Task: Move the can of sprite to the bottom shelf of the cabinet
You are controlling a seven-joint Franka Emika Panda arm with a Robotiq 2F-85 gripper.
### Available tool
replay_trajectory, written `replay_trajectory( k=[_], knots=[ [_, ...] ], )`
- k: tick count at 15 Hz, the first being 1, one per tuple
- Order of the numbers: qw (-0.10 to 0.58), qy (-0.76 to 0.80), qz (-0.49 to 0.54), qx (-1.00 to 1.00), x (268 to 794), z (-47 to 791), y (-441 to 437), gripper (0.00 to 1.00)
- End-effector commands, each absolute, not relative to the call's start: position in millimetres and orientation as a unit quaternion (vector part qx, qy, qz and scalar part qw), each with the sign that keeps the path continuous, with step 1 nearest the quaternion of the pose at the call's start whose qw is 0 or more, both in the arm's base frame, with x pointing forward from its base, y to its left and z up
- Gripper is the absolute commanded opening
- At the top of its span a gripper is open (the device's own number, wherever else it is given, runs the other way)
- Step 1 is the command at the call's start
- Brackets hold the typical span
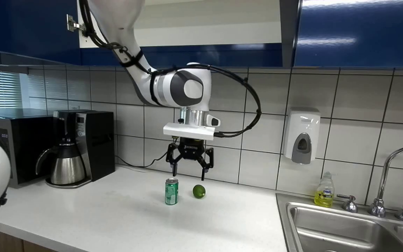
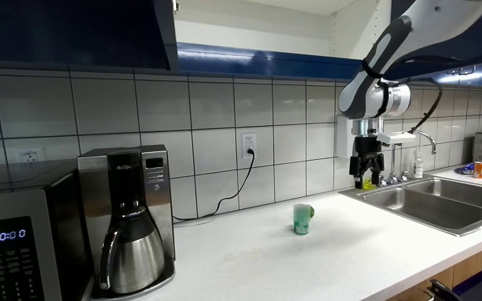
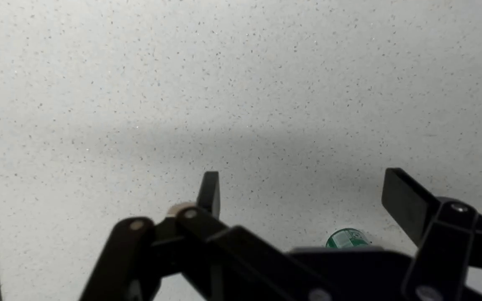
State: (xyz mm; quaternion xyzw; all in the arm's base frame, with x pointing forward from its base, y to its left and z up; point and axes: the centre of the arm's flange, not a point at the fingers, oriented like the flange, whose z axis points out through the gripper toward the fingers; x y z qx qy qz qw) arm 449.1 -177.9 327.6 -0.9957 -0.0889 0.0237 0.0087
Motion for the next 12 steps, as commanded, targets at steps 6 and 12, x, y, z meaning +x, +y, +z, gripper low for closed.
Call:
replay_trajectory(
  k=[6, 12],
  knots=[
    [-0.006, -0.145, 0.015, -0.989, 505, 261, -140, 1.00],
    [-0.008, -0.162, -0.003, -0.987, 526, 219, -115, 1.00]
  ],
)
